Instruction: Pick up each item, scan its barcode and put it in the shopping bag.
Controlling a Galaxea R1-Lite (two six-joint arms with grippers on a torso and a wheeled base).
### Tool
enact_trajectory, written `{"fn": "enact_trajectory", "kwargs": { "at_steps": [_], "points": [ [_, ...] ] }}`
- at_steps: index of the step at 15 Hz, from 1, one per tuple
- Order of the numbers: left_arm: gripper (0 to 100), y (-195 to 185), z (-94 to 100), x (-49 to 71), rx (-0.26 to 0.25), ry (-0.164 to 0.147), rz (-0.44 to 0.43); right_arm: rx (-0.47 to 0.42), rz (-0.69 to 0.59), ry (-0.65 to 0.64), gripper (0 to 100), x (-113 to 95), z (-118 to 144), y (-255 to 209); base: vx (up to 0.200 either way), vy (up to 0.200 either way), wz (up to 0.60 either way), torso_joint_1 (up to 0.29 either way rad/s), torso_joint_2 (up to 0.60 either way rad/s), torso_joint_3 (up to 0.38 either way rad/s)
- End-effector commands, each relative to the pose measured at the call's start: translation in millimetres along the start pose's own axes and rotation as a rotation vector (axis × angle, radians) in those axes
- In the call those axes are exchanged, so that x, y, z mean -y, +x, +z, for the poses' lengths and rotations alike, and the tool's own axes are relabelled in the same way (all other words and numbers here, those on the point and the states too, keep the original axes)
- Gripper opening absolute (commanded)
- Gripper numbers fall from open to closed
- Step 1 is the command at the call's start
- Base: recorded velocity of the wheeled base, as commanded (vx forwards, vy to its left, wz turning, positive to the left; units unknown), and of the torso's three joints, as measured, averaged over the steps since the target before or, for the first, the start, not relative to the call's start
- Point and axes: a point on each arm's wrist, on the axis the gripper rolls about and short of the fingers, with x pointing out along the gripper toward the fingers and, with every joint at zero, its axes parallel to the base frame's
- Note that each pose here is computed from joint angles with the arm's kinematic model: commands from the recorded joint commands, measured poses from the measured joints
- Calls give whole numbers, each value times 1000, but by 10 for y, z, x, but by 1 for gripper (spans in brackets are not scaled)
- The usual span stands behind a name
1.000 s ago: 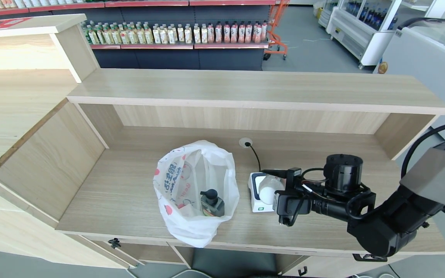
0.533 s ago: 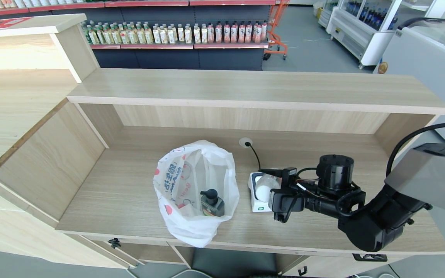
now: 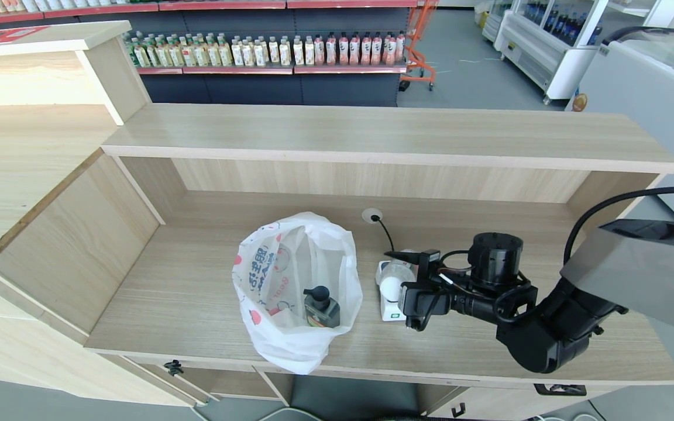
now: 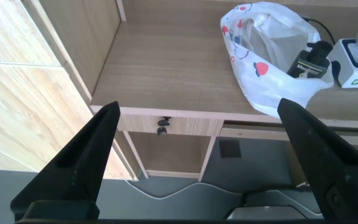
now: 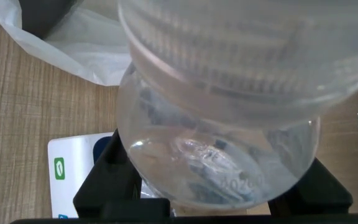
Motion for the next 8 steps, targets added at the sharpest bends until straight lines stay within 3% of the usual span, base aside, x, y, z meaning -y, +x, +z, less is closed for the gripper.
{"fn": "enact_trajectory", "kwargs": {
  "at_steps": [1, 8],
  "points": [
    [100, 0, 0, 0, 1, 0, 1, -1, 9, 4, 0, -61, -23, 19, 0, 0, 0, 0, 0, 0],
    [100, 0, 0, 0, 1, 0, -1, 10, 1, -4, 0, -125, -29, 41, 0, 0, 0, 0, 0, 0]
  ]
}}
